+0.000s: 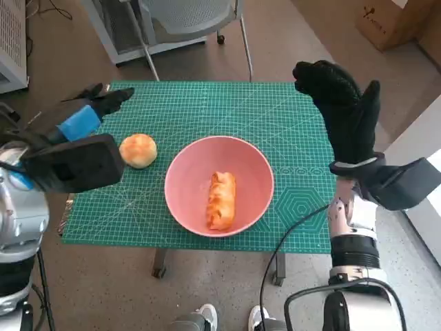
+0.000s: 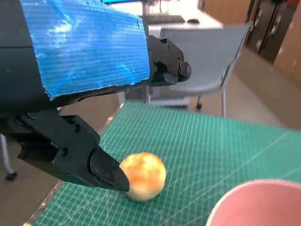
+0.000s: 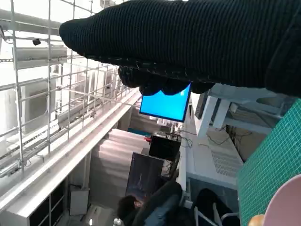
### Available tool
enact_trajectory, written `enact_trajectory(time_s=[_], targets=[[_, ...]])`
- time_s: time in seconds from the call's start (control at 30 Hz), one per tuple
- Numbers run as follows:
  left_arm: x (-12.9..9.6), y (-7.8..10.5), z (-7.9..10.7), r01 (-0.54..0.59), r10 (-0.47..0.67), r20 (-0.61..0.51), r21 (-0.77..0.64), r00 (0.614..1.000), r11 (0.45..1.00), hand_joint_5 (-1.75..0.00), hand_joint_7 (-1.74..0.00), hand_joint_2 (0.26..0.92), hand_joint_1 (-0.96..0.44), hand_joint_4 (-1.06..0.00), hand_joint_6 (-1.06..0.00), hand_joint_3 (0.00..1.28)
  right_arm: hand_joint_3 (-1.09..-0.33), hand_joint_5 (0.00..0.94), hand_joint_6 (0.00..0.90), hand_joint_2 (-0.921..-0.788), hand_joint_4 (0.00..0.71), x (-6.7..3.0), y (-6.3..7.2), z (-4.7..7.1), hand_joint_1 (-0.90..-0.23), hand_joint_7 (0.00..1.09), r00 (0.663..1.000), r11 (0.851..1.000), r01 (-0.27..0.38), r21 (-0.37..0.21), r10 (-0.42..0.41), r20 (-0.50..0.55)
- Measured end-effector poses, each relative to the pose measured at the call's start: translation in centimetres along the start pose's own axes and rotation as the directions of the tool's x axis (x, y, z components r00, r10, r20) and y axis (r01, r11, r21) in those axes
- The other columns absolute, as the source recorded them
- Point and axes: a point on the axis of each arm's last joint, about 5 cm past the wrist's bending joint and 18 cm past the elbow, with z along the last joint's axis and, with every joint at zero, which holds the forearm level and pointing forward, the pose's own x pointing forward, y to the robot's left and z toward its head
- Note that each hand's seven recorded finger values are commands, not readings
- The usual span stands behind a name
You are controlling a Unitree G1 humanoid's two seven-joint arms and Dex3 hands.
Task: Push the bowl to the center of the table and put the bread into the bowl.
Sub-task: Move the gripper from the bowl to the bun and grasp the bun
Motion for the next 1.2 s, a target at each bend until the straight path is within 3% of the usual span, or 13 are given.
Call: enact_trajectory(time_s=[0.8,1.2], targets=[[7.8,-3.0,0.0,0.17,-0.165,-0.201,0.009,0.966,0.985,0.0,0.0,0.702,-0.05,0.0,-0.19,0.0,-0.532,0.002,0.361,-0.921,0.249,-0.04,-0.6,0.3,-0.532,0.0,1.0,1.0,-0.015,-0.017,0.015,0.002],[10.1,-5.0,0.3,0.265,-0.235,-0.284,0.071,0.93,0.962,0.0,0.0,0.695,-0.1,0.0,-0.2,0.0,-0.538,0.001,0.36,-0.921,0.25,-0.1,-0.7,0.5,-0.546,0.0,1.0,0.999,-0.004,-0.037,0.005,0.015]])
